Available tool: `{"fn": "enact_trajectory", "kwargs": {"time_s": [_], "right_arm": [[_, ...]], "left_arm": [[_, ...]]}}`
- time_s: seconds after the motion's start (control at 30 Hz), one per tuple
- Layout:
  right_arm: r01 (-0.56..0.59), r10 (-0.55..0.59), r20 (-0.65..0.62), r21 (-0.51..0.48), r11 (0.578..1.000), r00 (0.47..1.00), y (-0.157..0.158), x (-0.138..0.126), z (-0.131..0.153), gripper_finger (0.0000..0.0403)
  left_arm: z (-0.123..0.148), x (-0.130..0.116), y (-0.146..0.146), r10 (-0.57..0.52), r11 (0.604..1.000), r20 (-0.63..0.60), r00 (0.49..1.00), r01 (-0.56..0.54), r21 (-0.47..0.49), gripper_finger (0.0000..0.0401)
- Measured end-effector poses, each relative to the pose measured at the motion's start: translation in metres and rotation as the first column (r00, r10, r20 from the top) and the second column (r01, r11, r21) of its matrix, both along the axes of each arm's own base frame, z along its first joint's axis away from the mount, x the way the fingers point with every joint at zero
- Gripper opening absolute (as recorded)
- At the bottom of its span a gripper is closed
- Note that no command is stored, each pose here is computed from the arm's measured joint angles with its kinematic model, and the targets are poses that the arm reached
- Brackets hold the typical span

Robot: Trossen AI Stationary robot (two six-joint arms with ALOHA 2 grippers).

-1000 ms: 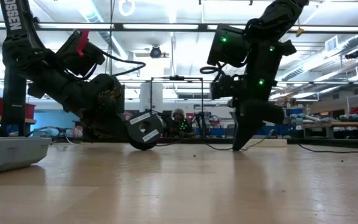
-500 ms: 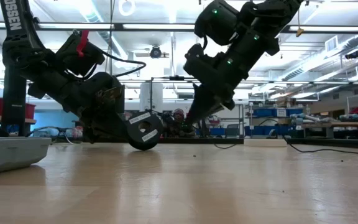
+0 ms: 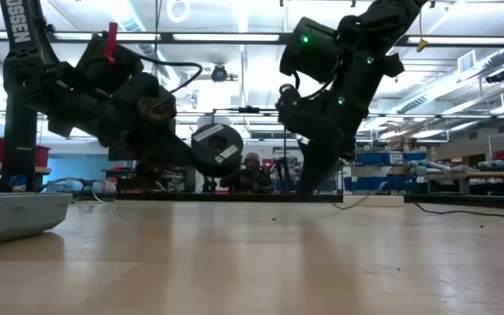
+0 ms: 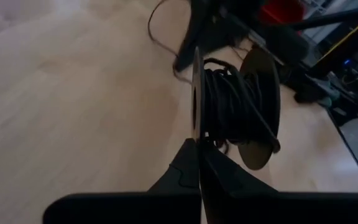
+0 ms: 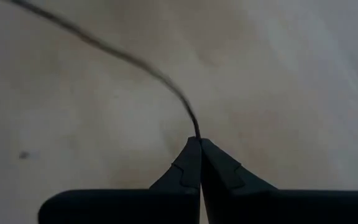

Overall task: Coil cords
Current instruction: Coil the black wire on the black spool

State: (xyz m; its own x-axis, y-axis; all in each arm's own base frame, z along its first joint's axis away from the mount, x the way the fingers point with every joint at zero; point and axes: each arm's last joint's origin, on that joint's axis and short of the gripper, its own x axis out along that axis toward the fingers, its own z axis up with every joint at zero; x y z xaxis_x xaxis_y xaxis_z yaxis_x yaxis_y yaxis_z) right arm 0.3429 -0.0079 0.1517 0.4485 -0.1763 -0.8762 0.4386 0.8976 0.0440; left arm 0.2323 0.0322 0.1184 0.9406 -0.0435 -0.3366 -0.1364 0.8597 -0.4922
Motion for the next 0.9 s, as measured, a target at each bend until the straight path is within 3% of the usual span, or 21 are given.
{"fn": "enact_trajectory", "kwargs": {"time_s": [0.27,0.57,0.9], "right_arm": [[0.026,-0.026,-0.049,-0.011,1.000,0.998,-0.007,-0.006,0.000,0.0000],[-0.092,0.078,0.284,0.036,0.995,0.956,0.015,0.023,0.016,0.0000],[-0.094,0.074,0.211,0.085,0.992,0.975,0.017,0.029,-0.019,0.0000]], "left_arm": [[-0.002,-0.001,0.000,0.017,1.000,-0.027,0.999,-0.017,0.001,0.0000],[0.003,0.001,0.005,0.149,0.988,0.030,0.988,-0.150,0.031,0.0000],[0.017,0.006,0.006,0.161,0.986,0.165,0.973,-0.167,0.022,0.0000]]}}
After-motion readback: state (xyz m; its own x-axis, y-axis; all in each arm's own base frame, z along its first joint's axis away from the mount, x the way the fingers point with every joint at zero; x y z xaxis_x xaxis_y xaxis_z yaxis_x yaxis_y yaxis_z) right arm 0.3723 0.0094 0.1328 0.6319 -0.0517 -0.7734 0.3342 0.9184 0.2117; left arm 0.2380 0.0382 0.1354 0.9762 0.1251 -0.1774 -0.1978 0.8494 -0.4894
